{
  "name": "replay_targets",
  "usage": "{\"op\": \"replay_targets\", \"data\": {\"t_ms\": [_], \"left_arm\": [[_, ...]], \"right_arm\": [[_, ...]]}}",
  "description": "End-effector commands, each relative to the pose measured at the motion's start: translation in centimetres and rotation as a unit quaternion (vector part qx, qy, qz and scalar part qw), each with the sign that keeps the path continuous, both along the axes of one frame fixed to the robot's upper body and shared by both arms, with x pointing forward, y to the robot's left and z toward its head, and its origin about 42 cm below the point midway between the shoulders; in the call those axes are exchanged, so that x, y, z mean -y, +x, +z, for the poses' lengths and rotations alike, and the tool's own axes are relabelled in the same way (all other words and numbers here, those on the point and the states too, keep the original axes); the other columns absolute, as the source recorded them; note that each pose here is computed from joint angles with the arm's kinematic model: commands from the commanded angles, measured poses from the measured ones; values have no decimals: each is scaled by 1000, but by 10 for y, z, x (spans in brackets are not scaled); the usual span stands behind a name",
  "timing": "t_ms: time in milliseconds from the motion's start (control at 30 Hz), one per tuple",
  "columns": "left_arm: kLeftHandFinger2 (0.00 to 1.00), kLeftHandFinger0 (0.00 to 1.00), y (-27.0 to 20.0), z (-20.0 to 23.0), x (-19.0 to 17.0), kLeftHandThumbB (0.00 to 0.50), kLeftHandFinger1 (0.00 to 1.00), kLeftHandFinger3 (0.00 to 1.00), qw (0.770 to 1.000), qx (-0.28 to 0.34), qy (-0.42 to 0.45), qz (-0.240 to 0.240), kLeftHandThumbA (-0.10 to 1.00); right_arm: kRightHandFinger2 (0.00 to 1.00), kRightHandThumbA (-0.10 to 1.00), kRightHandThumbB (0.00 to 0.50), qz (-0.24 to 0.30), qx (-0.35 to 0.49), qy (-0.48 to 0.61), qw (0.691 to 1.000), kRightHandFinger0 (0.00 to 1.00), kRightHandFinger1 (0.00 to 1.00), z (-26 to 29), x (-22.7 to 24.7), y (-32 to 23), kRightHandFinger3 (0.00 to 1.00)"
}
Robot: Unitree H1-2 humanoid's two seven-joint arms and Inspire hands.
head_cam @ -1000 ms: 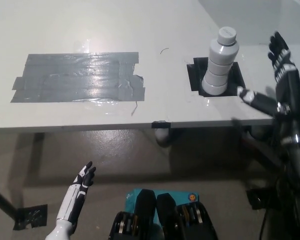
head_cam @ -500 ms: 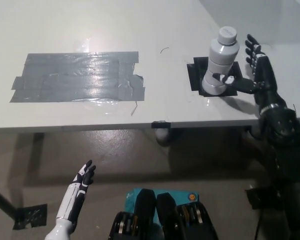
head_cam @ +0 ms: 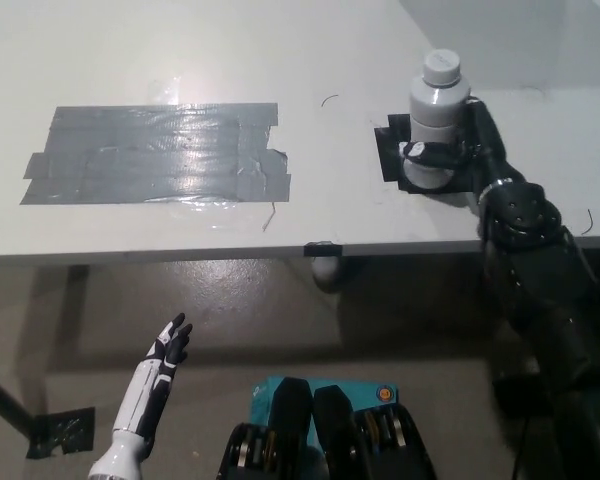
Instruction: A white bottle is kept in the middle of the desk infront of the robot and the robot picks it up with its right hand and passes it to a person
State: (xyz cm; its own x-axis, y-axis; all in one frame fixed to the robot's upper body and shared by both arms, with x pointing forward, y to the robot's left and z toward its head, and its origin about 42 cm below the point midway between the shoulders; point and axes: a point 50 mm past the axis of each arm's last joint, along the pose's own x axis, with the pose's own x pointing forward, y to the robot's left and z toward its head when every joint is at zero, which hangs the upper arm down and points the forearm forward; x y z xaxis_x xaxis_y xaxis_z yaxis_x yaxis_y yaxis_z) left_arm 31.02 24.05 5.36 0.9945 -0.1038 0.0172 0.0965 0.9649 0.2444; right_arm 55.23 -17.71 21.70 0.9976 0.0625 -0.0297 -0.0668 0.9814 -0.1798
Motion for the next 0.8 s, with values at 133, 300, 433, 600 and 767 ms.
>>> {"op": "replay_targets", "data": {"t_ms": [133, 300, 433, 600, 767], "left_arm": [[1000, 1000, 13, 21, -1, 194, 1000, 1000, 999, 51, 3, -5, 1000], [1000, 1000, 16, 23, -3, 212, 1000, 1000, 999, 51, -4, -6, 986], [1000, 1000, 14, 23, -4, 195, 1000, 1000, 999, 51, 3, -6, 1000], [1000, 1000, 14, 22, -5, 179, 1000, 1000, 999, 47, 2, -7, 1000], [1000, 1000, 10, 19, -6, 179, 1000, 1000, 999, 44, 8, -6, 1000]], "right_arm": [[1000, 765, 451, 12, 19, 6, 1000, 1000, 1000, 50, -15, 26, 1000], [322, -98, 272, -12, -5, -52, 999, 213, 309, 40, -14, 26, 267], [839, -100, 190, -2, 1, -76, 997, 94, 535, 29, -12, 21, 733], [919, -100, 147, -2, 7, -78, 997, 195, 674, 25, -9, 20, 863], [905, -100, 148, 4, 17, -80, 997, 183, 640, 21, -11, 17, 885]]}}
